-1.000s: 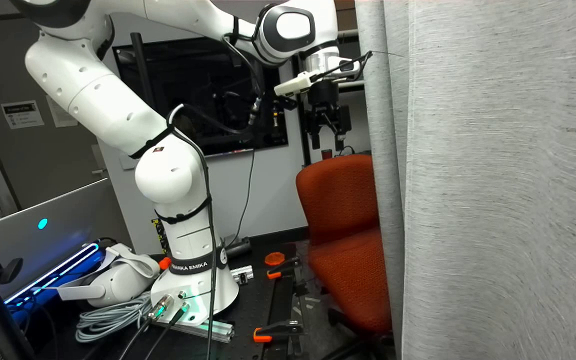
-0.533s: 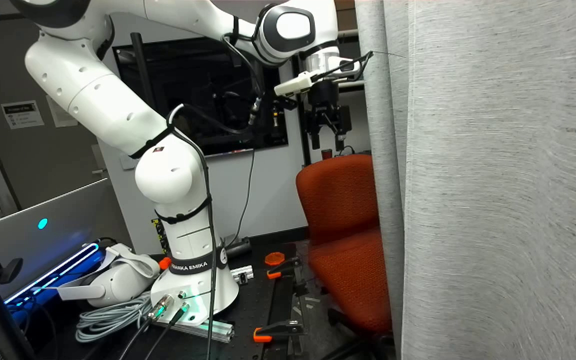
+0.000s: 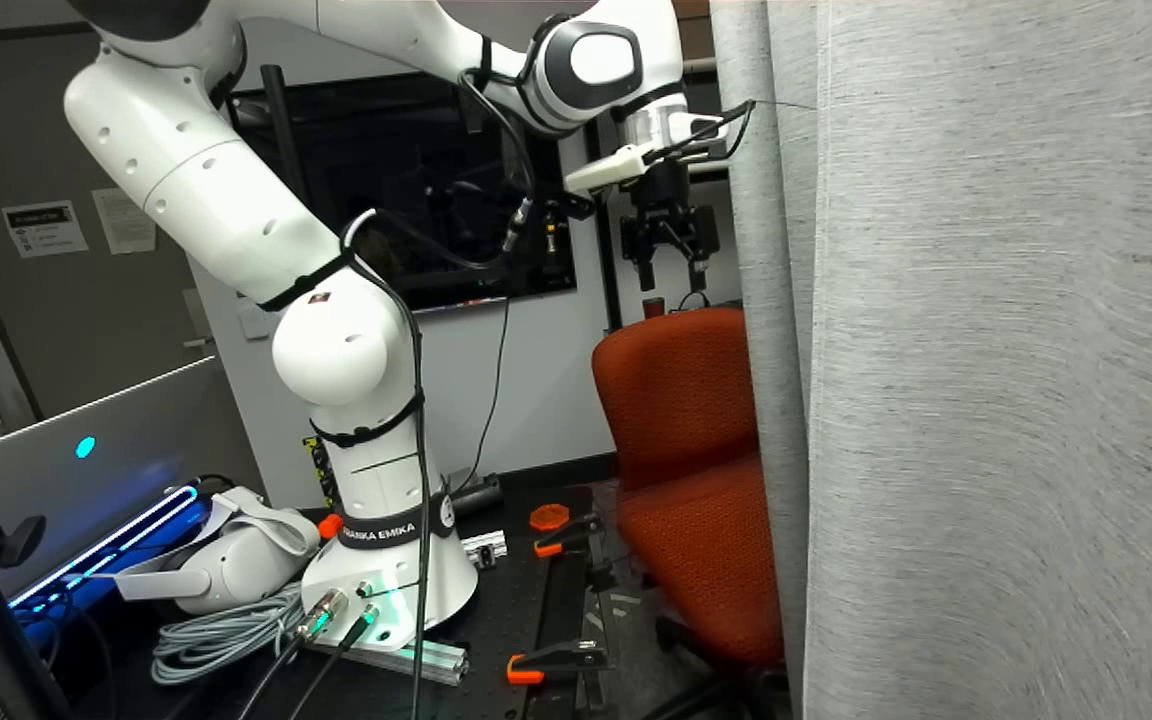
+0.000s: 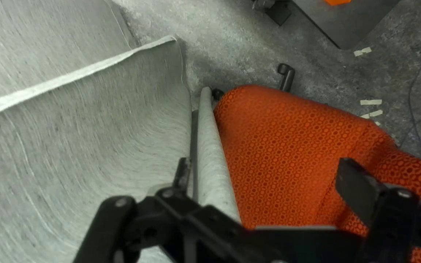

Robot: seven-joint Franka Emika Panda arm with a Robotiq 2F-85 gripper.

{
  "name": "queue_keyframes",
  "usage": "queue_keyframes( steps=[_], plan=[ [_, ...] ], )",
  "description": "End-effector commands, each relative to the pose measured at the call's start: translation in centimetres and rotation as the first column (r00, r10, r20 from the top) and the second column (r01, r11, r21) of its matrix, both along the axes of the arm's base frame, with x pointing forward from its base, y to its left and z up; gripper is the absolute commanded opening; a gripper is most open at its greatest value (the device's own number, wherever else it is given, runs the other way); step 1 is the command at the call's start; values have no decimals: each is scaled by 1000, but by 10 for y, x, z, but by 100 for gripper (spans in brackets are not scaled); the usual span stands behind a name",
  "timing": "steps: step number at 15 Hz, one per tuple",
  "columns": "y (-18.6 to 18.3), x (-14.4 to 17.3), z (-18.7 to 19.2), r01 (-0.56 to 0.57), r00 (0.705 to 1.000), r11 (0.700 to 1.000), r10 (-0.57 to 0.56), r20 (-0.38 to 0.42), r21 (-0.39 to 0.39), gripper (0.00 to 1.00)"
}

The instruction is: Slide the curtain to the right

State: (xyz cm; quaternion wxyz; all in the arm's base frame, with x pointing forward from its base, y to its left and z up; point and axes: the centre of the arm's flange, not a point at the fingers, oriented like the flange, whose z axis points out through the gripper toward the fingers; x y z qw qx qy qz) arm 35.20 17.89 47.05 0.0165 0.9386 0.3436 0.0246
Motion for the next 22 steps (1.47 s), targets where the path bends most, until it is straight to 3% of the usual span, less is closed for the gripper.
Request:
queue_keyframes(
  steps=[1, 7, 13, 22],
  plan=[
    [45, 34, 7, -31, 998, 998, 28, 48, 61, 100],
    [102, 77, 32, -38, 979, 984, 2, 205, 171, 100],
    [102, 92, 81, -31, 944, 961, -63, 325, 276, 100],
    [109, 83, 161, -123, 836, 870, -168, 523, 477, 100]
  ],
)
